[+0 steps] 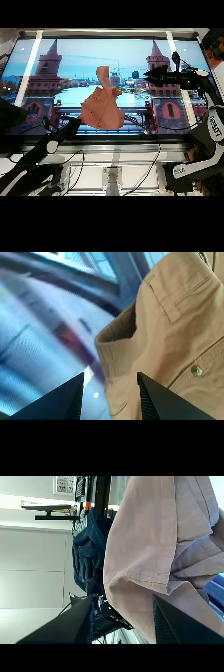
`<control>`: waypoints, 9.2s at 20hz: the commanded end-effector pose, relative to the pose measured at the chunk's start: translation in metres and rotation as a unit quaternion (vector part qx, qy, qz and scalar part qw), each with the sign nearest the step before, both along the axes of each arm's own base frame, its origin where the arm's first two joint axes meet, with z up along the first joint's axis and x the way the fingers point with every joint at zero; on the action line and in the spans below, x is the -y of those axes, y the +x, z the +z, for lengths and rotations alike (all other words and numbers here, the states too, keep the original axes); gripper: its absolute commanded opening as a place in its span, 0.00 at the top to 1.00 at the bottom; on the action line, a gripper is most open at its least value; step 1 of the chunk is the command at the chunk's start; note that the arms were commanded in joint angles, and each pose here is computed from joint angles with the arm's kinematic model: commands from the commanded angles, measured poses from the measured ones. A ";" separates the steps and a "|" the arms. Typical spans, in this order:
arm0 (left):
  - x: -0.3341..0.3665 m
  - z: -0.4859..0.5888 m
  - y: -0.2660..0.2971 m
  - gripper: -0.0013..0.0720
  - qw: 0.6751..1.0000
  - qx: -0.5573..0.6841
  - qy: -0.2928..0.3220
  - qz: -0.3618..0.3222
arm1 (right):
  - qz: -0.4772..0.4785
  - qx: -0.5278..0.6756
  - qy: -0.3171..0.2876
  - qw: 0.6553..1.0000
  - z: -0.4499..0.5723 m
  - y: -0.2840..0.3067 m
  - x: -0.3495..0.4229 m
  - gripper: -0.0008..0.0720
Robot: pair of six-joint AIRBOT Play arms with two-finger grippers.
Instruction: Fold the clothes and pants, and hang the long-sleeved shirts on hangers.
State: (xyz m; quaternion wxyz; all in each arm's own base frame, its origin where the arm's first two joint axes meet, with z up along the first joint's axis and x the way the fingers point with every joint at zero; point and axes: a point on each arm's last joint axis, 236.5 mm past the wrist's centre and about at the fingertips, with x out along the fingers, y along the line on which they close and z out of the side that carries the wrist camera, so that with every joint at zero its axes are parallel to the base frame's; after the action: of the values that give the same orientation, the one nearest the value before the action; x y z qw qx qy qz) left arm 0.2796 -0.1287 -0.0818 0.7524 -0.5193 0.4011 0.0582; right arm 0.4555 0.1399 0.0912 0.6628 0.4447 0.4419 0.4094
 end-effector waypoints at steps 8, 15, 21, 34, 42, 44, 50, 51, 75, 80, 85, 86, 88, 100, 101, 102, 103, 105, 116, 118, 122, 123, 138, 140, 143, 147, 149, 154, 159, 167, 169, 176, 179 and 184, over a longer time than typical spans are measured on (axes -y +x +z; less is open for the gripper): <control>0.008 -0.014 0.029 0.53 1.000 -0.020 0.017 0.007 | 0.000 0.000 0.000 1.000 0.000 0.000 0.000 0.44; 0.017 0.000 0.054 0.96 1.000 -0.001 0.012 0.009 | -0.001 0.000 0.000 1.000 0.000 0.000 0.000 0.44; 0.021 0.033 0.082 0.96 0.998 0.055 -0.001 0.022 | 0.004 -0.008 -0.016 1.000 -0.011 -0.006 0.000 0.98; 0.024 0.050 0.093 0.96 0.996 0.091 -0.004 0.024 | -0.082 -0.272 0.034 0.958 -0.148 -0.160 -0.049 0.56; 0.038 0.073 0.100 0.96 0.989 0.145 -0.013 0.019 | -0.112 -0.365 -0.042 0.923 -0.193 -0.182 -0.097 0.56; 0.038 0.073 0.100 0.96 0.989 0.145 -0.013 0.019 | -0.133 -0.375 -0.042 0.917 -0.196 -0.177 -0.107 0.56; 0.038 0.074 0.100 0.96 0.989 0.146 -0.014 0.019 | -0.196 -0.422 -0.019 0.885 -0.198 -0.162 -0.120 0.56; 0.038 0.077 0.100 0.96 0.989 0.149 -0.015 0.019 | -0.200 -0.426 -0.017 0.882 -0.198 -0.161 -0.119 0.56; 0.041 0.192 0.122 0.96 0.941 0.333 0.055 -0.033 | -0.272 -0.194 -0.075 0.939 -0.103 -0.117 -0.080 0.98; 0.056 0.269 0.139 0.96 0.898 0.417 0.117 -0.070 | -0.401 -0.015 -0.081 0.912 -0.001 -0.076 0.024 0.98; 0.095 0.329 0.149 0.96 0.863 0.484 0.111 -0.092 | -0.350 0.133 -0.127 0.919 0.097 -0.047 0.020 0.98; 0.099 0.347 0.151 0.96 0.854 0.503 0.104 -0.085 | -0.351 0.162 -0.125 0.914 0.120 -0.040 0.020 0.98; 0.101 0.379 0.158 0.96 0.839 0.533 0.092 -0.068 | -0.350 0.211 -0.128 0.904 0.159 -0.027 0.019 0.98; 0.115 0.399 0.228 0.96 0.825 0.561 0.068 -0.022 | -0.442 0.379 -0.135 0.802 0.301 0.075 0.064 0.98; 0.120 0.386 0.232 0.96 0.833 0.547 0.074 -0.032 | -0.429 0.380 -0.136 0.808 0.303 0.079 0.060 0.98; 0.122 0.377 0.236 0.96 0.836 0.542 0.079 -0.036 | -0.418 0.381 -0.137 0.814 0.303 0.082 0.055 0.98; 0.124 0.371 0.239 0.96 0.838 0.538 0.080 -0.038 | -0.414 0.383 -0.137 0.815 0.304 0.086 0.053 0.98; 0.126 0.360 0.244 0.96 0.842 0.531 0.084 -0.040 | -0.414 0.383 -0.136 0.814 0.304 0.093 0.052 0.98; 0.134 0.377 0.308 0.96 0.842 0.539 0.023 -0.004 | -0.428 0.425 -0.181 0.777 0.293 0.150 0.067 0.98; 0.140 0.378 0.319 0.96 0.852 0.520 0.054 -0.036 | -0.414 0.434 -0.175 0.781 0.299 0.157 0.060 0.98; 0.117 0.348 0.335 0.96 0.882 0.460 0.090 -0.050 | -0.352 0.397 -0.189 0.827 0.253 0.168 0.043 0.98; 0.114 0.320 0.338 0.96 0.903 0.412 0.106 -0.068 | -0.313 0.375 -0.199 0.850 0.228 0.166 0.036 0.98; 0.064 0.093 0.198 0.96 0.920 0.132 0.272 -0.251 | -0.031 -0.024 -0.226 0.973 -0.071 -0.011 -0.019 0.98; 0.057 0.084 0.170 0.96 0.919 0.119 0.273 -0.259 | -0.026 -0.049 -0.227 0.972 -0.084 -0.041 -0.021 0.98; 0.052 0.072 0.130 0.96 0.917 0.106 0.271 -0.273 | -0.035 -0.073 -0.232 0.969 -0.099 -0.079 -0.018 0.98; 0.058 0.060 0.085 0.96 0.909 0.101 0.270 -0.302 | -0.053 -0.086 -0.237 0.966 -0.106 -0.126 -0.015 0.98; 0.063 0.058 0.064 0.96 0.908 0.096 0.262 -0.313 | -0.079 -0.094 -0.244 0.962 -0.106 -0.145 -0.009 0.98; 0.072 0.059 0.017 0.96 0.912 0.089 0.233 -0.325 | -0.140 -0.090 -0.321 0.933 -0.096 -0.188 0.028 0.98; 0.093 0.073 -0.021 0.97 0.903 0.111 0.213 -0.356 | -0.150 -0.071 -0.349 0.922 -0.063 -0.230 0.040 0.98; 0.111 0.133 0.015 0.97 0.931 0.195 0.152 -0.268 | -0.174 0.026 -0.350 0.920 0.018 -0.168 0.045 0.98; 0.104 0.142 0.036 0.97 0.939 0.201 0.145 -0.238 | -0.159 0.045 -0.361 0.918 0.031 -0.136 0.046 0.98; 0.085 0.110 0.099 0.96 0.979 0.155 0.060 -0.115 | -0.133 0.021 -0.332 0.934 -0.004 -0.026 0.032 0.98; 0.086 0.096 0.115 0.96 0.986 0.145 0.019 -0.081 | -0.142 0.012 -0.326 0.935 -0.024 0.004 0.031 0.98; 0.081 0.089 0.136 0.96 0.988 0.143 -0.003 -0.052 | -0.162 0.049 -0.323 0.931 -0.019 0.045 0.019 0.98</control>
State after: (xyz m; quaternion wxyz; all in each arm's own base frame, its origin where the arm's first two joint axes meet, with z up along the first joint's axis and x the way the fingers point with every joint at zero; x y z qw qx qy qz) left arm 0.4016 -0.2121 0.0084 0.8147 -0.4741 0.3277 -0.0639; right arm 0.4749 0.1138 0.0723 0.8391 0.2513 0.4585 0.1503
